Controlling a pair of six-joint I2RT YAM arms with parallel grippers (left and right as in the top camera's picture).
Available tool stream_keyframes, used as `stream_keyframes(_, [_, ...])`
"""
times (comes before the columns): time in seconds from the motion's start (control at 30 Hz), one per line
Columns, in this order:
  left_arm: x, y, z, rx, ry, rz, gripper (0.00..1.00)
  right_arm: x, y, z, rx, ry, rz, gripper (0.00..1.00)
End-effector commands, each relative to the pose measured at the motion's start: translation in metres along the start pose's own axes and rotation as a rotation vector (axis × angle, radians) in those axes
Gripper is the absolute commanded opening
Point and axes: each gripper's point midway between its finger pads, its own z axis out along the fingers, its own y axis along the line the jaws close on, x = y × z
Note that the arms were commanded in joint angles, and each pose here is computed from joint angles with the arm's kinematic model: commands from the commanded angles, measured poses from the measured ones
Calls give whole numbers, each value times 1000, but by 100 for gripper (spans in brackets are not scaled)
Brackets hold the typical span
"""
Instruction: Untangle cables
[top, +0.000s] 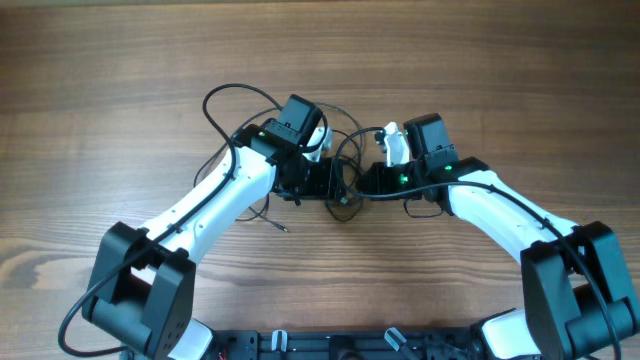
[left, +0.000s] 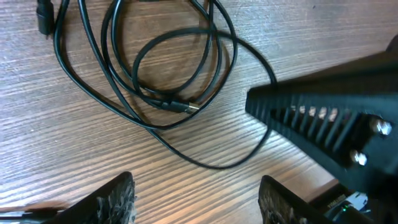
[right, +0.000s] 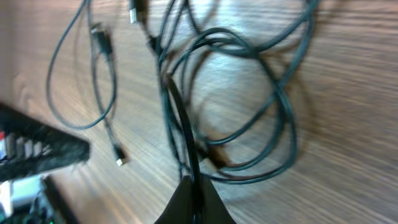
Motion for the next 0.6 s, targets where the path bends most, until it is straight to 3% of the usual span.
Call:
stream_keyframes(0.0, [2, 7, 5, -22, 7, 1, 66, -26, 43, -21, -173, -41, -92, 4])
stream_keyframes(0.17, [1, 9, 5, -36, 0, 1, 66, -67, 49, -58, -92, -138, -102, 4])
stream_keyframes(0.37, [-12, 4, 5, -18, -49, 13, 67, -78, 61, -88, -4, -112, -134, 4])
stream_keyframes(0.43, [-22, -1, 4, 2, -89, -3, 68, -80, 81, -101, -60, -107, -153, 4])
stream_keyframes(0.47, [-31, -5, 3, 21, -126, -11, 68, -84, 114, -121, -166, -138, -239, 4])
stream_keyframes(0.57, [-34, -7, 3, 28, -141, -5, 68, -91, 133, -142, -186, -195, -303, 4])
